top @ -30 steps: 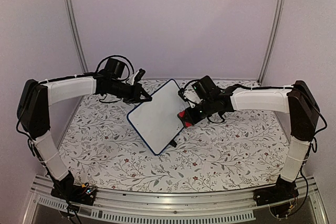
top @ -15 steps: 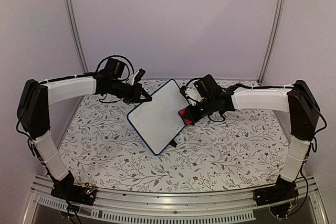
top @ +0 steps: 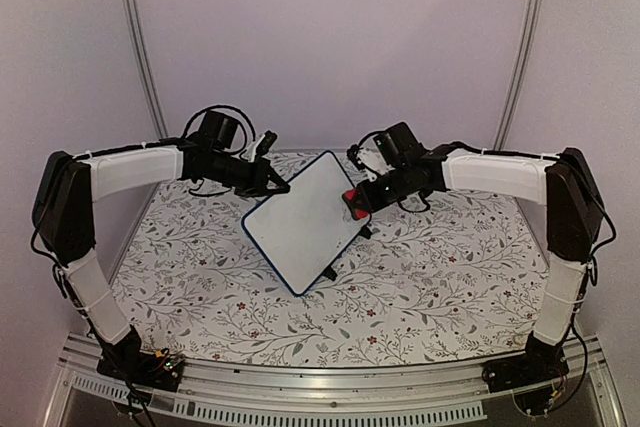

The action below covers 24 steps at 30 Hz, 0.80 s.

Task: Erase the whiteboard
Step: Erase the whiteboard at the center of the board.

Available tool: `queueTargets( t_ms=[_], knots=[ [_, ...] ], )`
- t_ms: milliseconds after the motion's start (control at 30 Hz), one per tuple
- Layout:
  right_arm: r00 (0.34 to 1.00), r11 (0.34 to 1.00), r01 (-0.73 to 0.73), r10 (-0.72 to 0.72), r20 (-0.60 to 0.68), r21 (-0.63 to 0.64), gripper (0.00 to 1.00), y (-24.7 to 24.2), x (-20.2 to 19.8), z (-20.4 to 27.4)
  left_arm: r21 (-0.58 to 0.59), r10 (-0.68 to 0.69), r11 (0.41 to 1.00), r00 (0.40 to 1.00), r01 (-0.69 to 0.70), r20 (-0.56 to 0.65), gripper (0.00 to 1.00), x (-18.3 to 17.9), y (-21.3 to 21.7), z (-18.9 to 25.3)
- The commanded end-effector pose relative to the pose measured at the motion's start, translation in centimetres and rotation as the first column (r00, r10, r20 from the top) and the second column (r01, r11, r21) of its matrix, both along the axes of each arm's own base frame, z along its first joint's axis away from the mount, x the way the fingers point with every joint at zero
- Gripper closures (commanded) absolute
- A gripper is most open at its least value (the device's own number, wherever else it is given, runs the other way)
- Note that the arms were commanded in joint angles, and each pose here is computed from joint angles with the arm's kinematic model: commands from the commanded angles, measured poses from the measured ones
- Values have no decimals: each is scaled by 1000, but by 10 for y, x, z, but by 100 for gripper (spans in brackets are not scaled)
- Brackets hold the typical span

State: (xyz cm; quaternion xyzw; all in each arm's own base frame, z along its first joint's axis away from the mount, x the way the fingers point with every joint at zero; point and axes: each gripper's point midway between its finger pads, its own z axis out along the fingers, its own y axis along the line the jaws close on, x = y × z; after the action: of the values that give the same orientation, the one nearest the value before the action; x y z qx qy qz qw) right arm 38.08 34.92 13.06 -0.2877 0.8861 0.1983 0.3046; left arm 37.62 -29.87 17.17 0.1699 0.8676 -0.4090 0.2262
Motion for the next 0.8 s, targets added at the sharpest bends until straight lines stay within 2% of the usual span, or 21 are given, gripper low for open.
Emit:
queueTargets(
  t_ms=[0,300,767],
  knots=[
    [999,1000,0,-1,-41,-22,97,0,6,-10,-43,-25,999,998,28,57,99,-4,-1,24],
    [995,999,-36,33,-91,-31,97,11,8,-26,-44,-26,999,998,29,55,99,-4,-1,24],
    [981,994,-87,72,-180,-72,97,3,-12,-63,-43,-28,999,998,30,49,99,-4,-2,22]
  ],
)
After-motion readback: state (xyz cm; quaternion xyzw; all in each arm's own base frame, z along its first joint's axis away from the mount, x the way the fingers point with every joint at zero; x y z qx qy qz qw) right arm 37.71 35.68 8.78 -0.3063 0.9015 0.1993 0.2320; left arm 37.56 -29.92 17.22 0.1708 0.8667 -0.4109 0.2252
